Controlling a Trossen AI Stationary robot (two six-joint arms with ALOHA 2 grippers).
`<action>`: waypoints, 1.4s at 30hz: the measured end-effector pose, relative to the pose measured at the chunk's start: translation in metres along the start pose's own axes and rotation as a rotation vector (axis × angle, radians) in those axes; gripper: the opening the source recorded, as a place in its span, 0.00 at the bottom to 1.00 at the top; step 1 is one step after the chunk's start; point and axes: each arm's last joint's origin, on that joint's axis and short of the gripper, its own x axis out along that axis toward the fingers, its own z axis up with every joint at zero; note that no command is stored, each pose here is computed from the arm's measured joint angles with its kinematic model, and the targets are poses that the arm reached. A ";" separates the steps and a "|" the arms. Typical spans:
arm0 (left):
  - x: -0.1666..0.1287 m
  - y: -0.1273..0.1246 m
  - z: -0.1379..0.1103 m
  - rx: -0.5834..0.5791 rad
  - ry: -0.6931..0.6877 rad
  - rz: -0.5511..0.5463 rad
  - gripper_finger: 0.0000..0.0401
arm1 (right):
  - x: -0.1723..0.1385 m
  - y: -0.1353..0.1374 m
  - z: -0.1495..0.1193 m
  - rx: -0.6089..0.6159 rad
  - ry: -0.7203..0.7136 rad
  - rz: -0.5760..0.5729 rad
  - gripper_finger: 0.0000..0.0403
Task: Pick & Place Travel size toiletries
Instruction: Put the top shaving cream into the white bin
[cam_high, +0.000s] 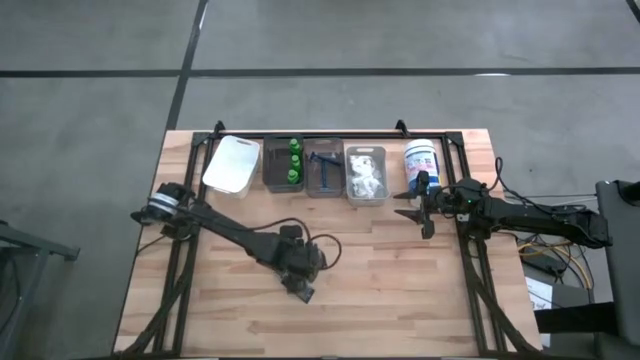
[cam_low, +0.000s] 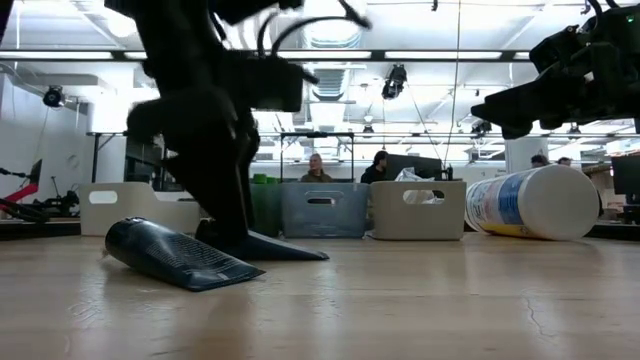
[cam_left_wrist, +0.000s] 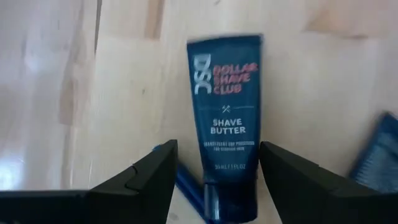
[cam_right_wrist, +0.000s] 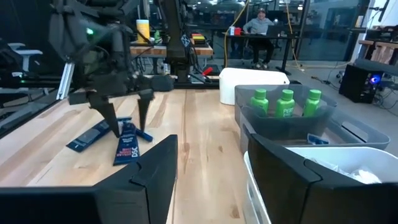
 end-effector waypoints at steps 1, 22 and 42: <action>0.004 0.002 -0.001 -0.009 0.009 -0.001 0.58 | 0.000 0.000 0.000 0.000 0.000 0.000 0.46; 0.018 0.013 -0.002 0.068 -0.028 -0.036 0.32 | 0.000 0.000 0.000 0.008 0.002 0.000 0.30; -0.055 0.075 -0.024 0.243 -0.167 -0.032 0.27 | 0.000 0.000 0.000 0.006 0.002 0.000 0.13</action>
